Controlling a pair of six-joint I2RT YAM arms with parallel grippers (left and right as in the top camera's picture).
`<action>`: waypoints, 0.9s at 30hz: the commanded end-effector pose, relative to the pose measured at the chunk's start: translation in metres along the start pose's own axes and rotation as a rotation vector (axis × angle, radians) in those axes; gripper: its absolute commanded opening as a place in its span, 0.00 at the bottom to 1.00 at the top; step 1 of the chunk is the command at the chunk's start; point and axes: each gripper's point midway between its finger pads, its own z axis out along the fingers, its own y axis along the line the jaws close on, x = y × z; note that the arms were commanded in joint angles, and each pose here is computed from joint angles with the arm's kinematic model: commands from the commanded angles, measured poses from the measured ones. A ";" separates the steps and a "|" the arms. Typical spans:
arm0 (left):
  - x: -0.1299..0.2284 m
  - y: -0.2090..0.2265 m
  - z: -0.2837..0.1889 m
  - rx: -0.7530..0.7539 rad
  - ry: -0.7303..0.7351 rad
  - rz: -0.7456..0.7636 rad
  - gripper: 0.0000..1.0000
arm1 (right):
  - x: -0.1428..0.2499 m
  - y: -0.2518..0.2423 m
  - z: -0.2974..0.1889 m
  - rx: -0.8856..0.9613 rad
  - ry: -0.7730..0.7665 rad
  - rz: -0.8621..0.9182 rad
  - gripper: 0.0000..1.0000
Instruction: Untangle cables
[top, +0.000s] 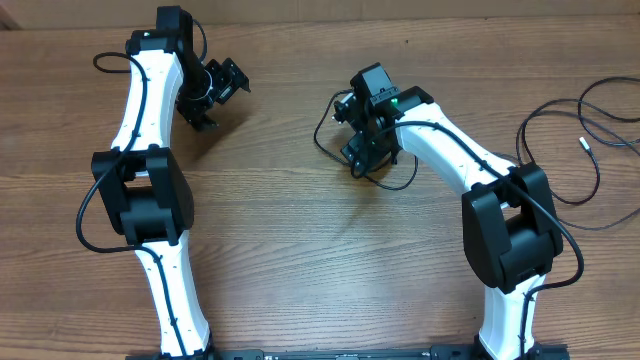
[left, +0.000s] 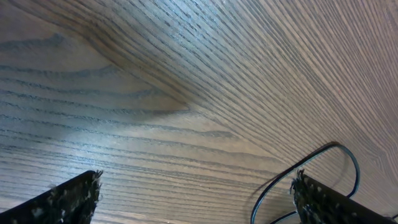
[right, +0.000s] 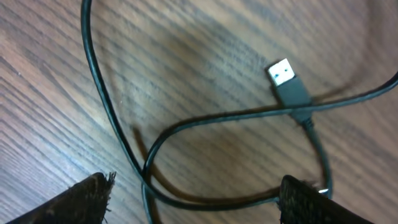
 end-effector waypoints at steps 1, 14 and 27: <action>0.001 0.000 -0.002 -0.002 -0.002 0.024 1.00 | 0.009 0.010 0.008 -0.044 0.022 0.046 0.86; 0.001 0.000 -0.002 -0.003 -0.003 0.024 0.99 | 0.051 0.030 0.039 -0.107 0.101 0.051 0.30; 0.001 0.000 -0.002 -0.002 -0.003 0.024 1.00 | 0.067 0.032 0.039 -0.108 0.161 0.041 0.04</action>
